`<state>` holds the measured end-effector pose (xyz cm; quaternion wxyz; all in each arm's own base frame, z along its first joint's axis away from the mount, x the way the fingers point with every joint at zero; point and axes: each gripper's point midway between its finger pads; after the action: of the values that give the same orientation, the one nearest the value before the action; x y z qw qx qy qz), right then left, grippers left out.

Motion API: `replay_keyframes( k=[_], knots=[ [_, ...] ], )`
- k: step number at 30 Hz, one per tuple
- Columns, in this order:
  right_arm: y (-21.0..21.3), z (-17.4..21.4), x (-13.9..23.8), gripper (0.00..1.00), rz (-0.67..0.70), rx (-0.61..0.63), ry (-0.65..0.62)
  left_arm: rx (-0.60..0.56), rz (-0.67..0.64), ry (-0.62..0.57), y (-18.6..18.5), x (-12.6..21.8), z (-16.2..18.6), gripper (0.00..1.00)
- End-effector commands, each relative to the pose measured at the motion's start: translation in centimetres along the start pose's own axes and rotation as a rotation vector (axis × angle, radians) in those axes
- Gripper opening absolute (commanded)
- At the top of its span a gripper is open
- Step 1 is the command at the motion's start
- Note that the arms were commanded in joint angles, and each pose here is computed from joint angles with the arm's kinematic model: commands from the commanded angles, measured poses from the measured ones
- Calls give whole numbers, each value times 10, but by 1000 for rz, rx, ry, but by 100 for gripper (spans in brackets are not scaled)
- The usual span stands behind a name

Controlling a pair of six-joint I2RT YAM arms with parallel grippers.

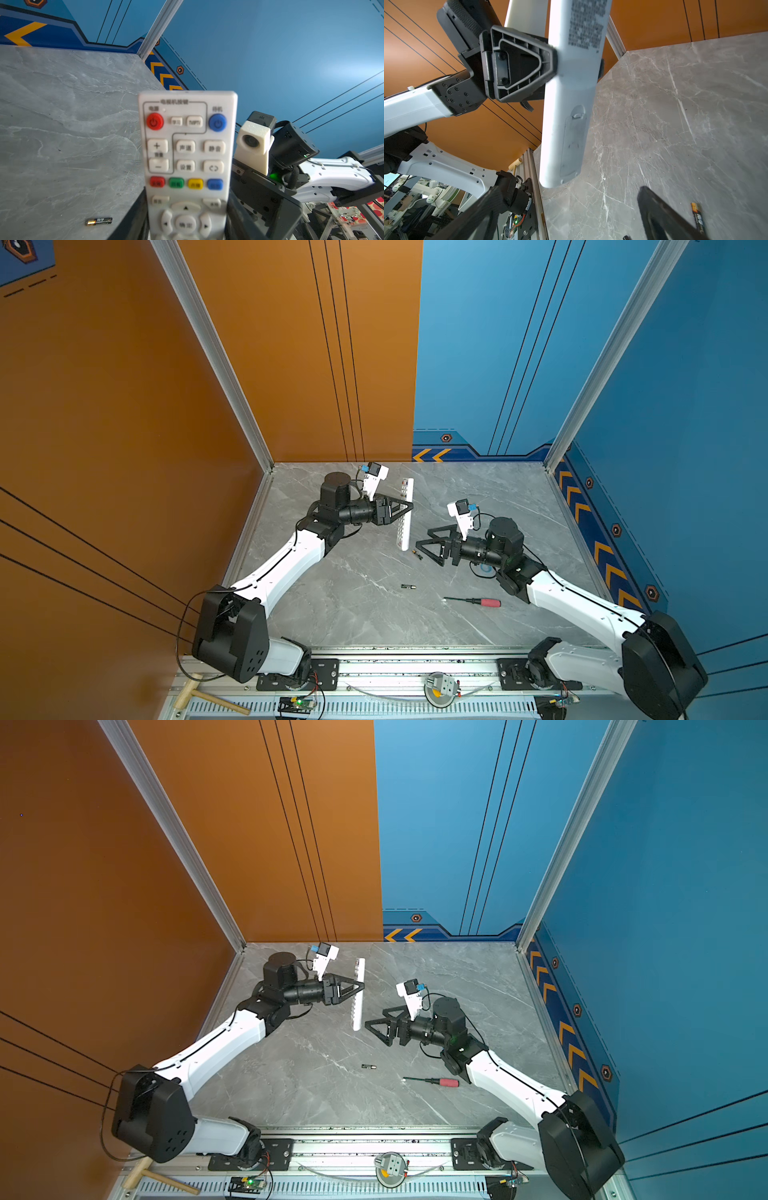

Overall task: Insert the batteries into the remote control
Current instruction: 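Lift the white remote upright with the left gripper while the right gripper approaches it, then grasp the remote's lower end with the right gripper beside the left gripper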

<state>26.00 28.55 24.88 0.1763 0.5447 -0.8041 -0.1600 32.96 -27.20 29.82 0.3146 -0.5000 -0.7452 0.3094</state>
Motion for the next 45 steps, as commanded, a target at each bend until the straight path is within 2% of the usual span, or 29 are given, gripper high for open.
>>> replay_keyframes(
  k=[1, 13, 25, 30, 34, 45],
  knots=[
    [14, -16, -3, 100, -63, 32, -47, -60, 92, -7, -25, 7, -5, 24],
    [23, -31, -16, 100, -172, -34, -117, -75, 192, 16, -46, 2, -3, 24],
    [33, -33, -33, 98, -247, -61, -116, -84, 214, 28, -54, 3, 0, 24],
    [37, -31, -36, 93, -263, -58, -104, -90, 221, 29, -57, 4, 0, 24],
    [39, -31, -36, 81, -266, -56, -105, -96, 232, 37, -61, 4, 3, 24],
    [38, -30, -39, 68, -257, -61, -89, -105, 246, 35, -66, 3, 2, 24]
  ],
)
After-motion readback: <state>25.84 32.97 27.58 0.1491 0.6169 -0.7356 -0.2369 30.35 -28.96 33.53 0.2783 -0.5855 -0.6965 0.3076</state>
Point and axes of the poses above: each gripper's point midway between its finger pads, its own x axis back along the fingers, its own y axis along the line the jaws close on, z = x × y, and after that the axes turned 10 degrees about x, right-handed
